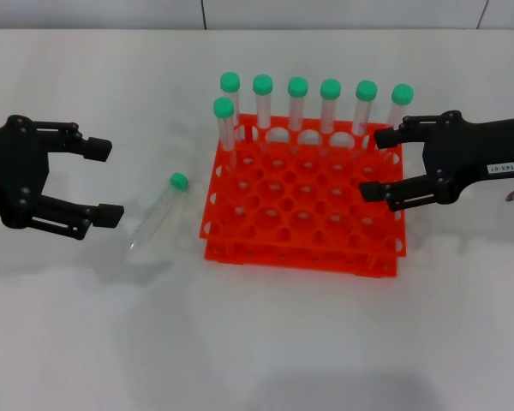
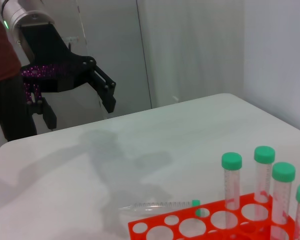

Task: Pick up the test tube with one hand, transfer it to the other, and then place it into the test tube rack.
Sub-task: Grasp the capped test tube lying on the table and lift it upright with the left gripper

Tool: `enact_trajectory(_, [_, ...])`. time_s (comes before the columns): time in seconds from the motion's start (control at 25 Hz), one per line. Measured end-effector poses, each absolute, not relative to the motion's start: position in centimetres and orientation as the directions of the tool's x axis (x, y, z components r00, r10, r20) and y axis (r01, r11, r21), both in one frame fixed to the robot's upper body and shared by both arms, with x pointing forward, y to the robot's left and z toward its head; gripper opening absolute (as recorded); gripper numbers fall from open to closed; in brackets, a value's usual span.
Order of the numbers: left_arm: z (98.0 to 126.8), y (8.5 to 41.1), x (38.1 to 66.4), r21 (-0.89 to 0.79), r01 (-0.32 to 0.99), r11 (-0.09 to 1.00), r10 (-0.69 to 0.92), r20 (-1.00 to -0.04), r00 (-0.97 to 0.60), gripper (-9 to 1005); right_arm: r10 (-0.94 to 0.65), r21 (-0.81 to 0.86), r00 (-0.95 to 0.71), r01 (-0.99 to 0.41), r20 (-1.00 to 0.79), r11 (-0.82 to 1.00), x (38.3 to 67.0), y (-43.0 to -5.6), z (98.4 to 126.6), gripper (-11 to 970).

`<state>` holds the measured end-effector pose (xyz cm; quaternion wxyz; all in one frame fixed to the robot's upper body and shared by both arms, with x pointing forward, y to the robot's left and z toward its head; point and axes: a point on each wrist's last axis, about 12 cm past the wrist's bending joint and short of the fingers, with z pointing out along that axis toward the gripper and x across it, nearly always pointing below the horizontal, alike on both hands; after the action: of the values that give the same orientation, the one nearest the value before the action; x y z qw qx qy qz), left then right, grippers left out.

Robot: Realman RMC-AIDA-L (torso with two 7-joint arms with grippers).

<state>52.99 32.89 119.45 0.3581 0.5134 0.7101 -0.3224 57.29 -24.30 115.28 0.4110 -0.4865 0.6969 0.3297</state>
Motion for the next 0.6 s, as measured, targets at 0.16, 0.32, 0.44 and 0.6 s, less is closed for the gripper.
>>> enact_trajectory(0.16, [119.45,32.90,53.00,-0.090,0.960,0.266,0.498,-0.840,-0.216,890,-0.407,0.059,-0.188,-0.949,-0.894,0.309,57.30,-24.29,115.29,855])
enact_trajectory(0.32, [119.46,32.93,53.01,-0.088,0.960,0.267,0.499,-0.839,-0.216,890,-0.407,0.059,-0.188,-0.949,-0.894,0.309,57.31,-24.29,115.29,856])
enact_trajectory(0.44, [119.48,32.99,53.04,-0.087,0.959,0.269,0.500,-0.838,-0.216,890,-0.407,0.058,-0.188,-0.949,-0.894,0.309,57.30,-24.30,115.28,856])
enact_trajectory(0.6, [119.53,33.33,53.08,-0.092,0.954,0.286,0.506,-0.831,-0.232,890,-0.405,0.059,-0.188,-0.949,-0.895,0.310,57.25,-24.29,115.22,855])
